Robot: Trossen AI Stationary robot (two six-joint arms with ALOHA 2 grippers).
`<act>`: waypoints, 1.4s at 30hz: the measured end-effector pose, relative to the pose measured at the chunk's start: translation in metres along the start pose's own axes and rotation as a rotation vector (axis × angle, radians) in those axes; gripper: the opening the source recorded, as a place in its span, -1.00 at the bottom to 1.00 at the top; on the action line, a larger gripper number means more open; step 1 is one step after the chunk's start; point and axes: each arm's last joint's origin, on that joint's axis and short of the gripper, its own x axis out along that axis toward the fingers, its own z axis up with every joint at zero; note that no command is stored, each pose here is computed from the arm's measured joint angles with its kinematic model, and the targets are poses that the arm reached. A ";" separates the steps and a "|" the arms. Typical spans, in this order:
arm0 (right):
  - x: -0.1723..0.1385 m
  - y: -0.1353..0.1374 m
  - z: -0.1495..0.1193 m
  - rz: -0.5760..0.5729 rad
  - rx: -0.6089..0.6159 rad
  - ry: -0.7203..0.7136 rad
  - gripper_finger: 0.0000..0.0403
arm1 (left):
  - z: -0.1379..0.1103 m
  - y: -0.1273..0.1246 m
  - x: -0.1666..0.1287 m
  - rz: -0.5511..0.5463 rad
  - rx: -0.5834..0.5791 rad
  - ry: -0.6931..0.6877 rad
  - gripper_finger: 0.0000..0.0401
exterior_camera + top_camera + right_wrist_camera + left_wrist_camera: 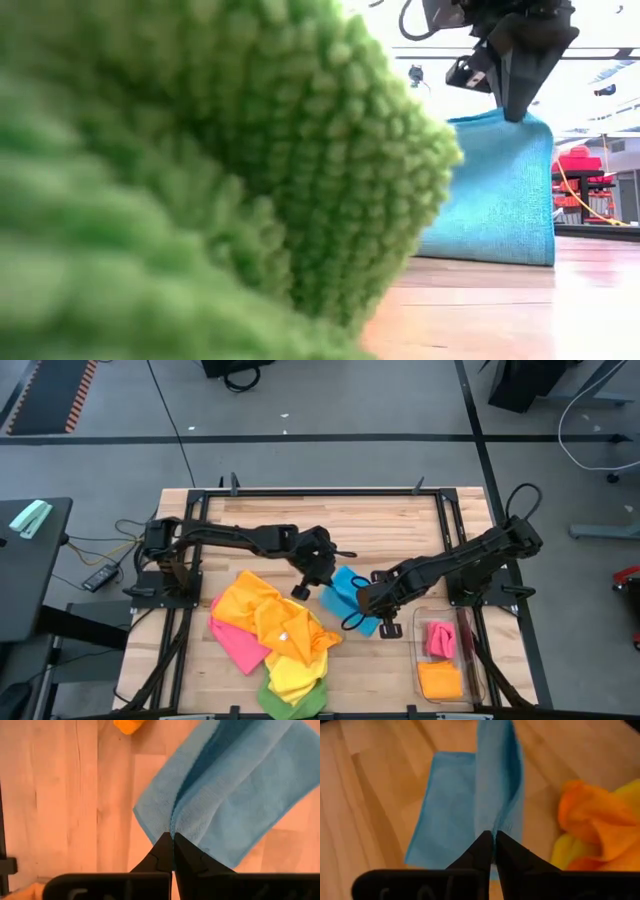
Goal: Fold microfiber towels
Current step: Fold the blue towel
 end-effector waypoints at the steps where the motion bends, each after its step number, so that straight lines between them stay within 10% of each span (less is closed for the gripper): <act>1: 0.001 -0.002 0.000 -0.001 0.007 0.002 -0.96 | 0.000 0.003 0.002 0.011 0.002 -0.012 -0.85; 24: 0.053 -0.049 -0.029 -0.044 0.165 0.073 -0.95 | -0.036 0.041 0.044 0.089 -0.098 -0.010 -0.94; 42: 0.071 -0.062 -0.043 -0.018 0.222 0.088 -0.71 | -0.040 0.039 0.059 0.209 -0.049 0.064 -0.50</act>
